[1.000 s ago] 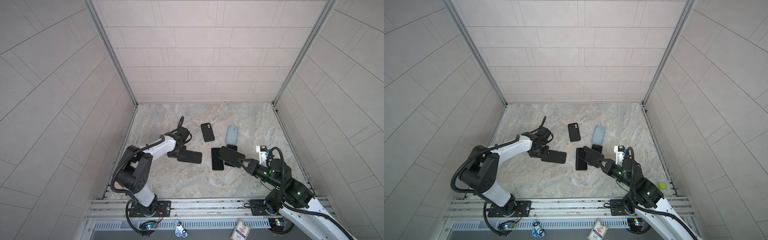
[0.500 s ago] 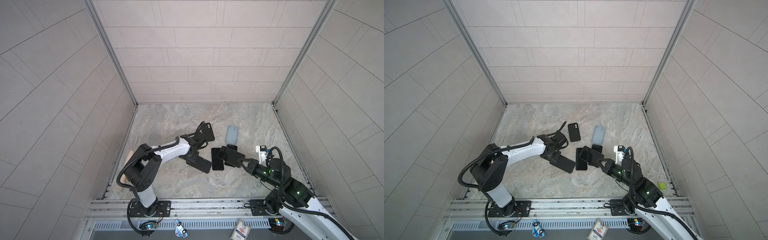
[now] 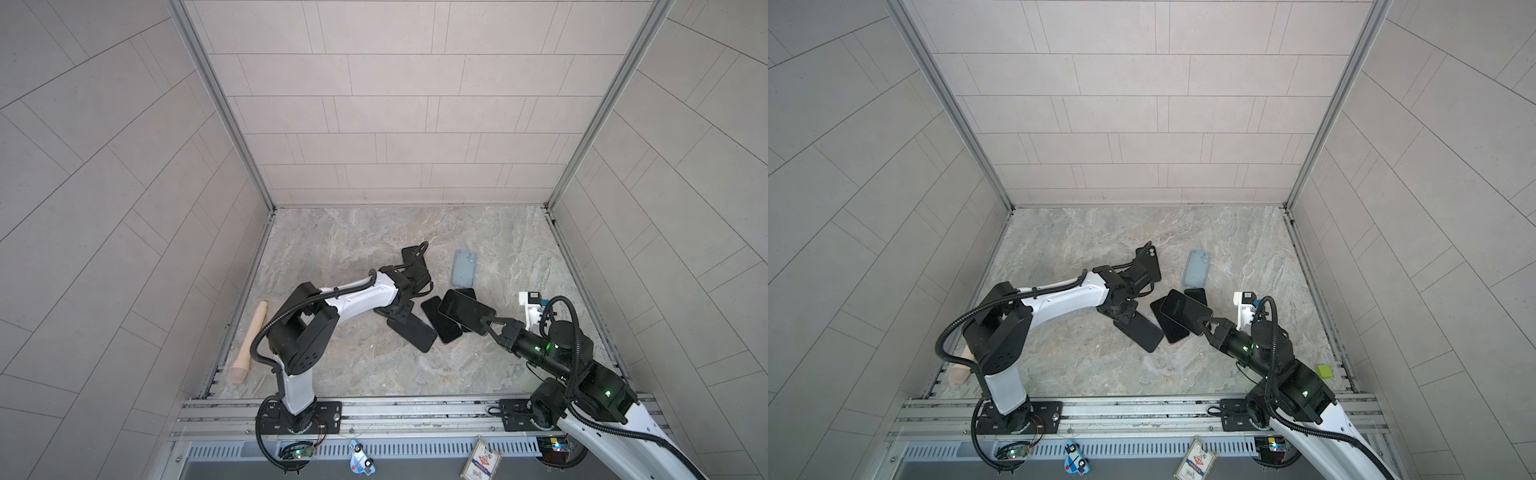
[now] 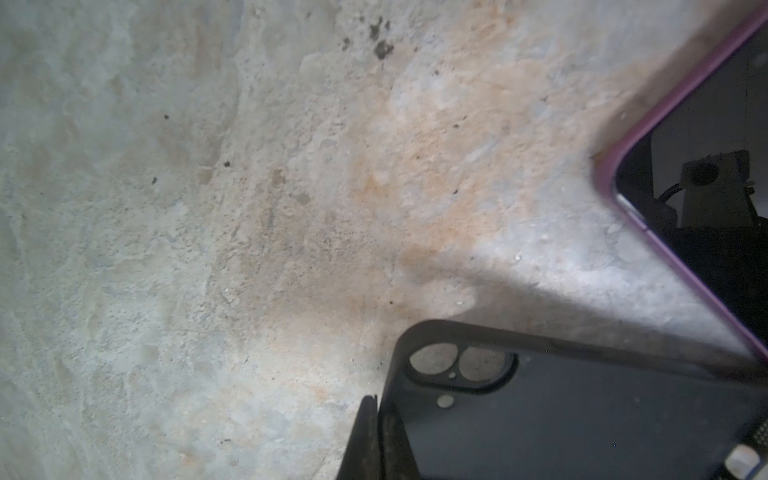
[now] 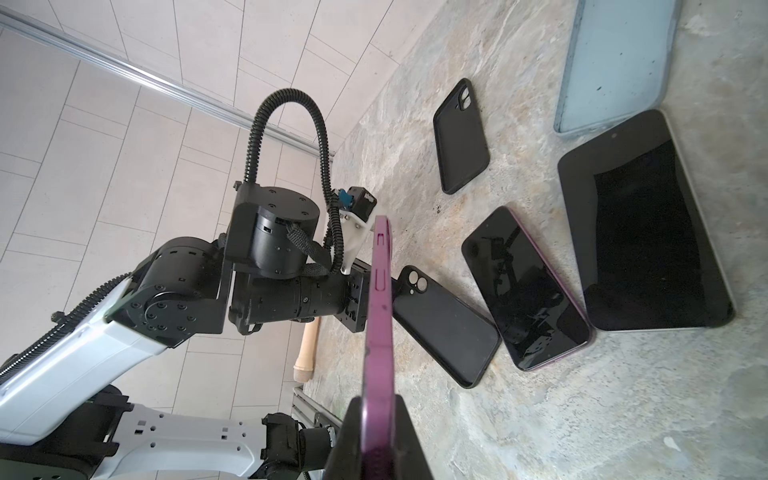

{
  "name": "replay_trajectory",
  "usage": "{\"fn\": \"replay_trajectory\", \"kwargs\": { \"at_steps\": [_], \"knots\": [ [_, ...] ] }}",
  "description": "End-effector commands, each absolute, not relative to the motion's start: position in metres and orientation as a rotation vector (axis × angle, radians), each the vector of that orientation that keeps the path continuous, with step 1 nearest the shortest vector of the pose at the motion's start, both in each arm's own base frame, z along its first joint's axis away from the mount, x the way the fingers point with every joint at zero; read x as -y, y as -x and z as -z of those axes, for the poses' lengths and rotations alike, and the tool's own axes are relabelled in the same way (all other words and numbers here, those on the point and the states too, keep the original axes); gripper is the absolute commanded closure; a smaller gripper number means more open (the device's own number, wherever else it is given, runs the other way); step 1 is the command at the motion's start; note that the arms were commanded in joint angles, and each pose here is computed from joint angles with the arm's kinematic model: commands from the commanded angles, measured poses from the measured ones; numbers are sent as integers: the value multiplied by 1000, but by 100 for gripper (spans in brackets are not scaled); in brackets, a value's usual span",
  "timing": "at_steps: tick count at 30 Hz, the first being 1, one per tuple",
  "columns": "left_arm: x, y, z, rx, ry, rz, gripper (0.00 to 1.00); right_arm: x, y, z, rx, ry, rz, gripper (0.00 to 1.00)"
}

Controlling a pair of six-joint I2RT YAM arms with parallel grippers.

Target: Put the phone into the phone case

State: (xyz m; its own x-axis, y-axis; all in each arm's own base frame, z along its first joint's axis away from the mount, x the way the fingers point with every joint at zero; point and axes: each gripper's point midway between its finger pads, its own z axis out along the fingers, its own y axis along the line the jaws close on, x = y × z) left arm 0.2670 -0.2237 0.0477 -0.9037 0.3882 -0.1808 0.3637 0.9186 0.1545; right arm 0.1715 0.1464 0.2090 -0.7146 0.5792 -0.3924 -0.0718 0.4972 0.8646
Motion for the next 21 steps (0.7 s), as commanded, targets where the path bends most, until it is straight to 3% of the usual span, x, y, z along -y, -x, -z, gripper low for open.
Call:
{"fn": "replay_trajectory", "kwargs": {
  "at_steps": [1,7,9,10,15,21],
  "knots": [
    [206,-252,-45,-2920,-498,-158,100,-146,-174,-233,-1998,-405,-1270,100],
    [205,-231,-26,-3004,-431,-27,98,-148,-175,-233,-2002,-434,-1292,100],
    [203,-229,-32,-3005,-410,-14,62,-149,-175,-231,-2012,-438,-1297,100],
    [203,-227,-39,-2998,-402,4,55,-150,-175,-228,-2022,-442,-1299,100],
    [192,-219,-91,-2911,-367,79,44,-159,-175,-217,-2073,-467,-1334,100],
    [183,-240,-148,-2695,-321,141,42,-180,-176,-215,-2151,-407,-1393,100]
  ]
}}
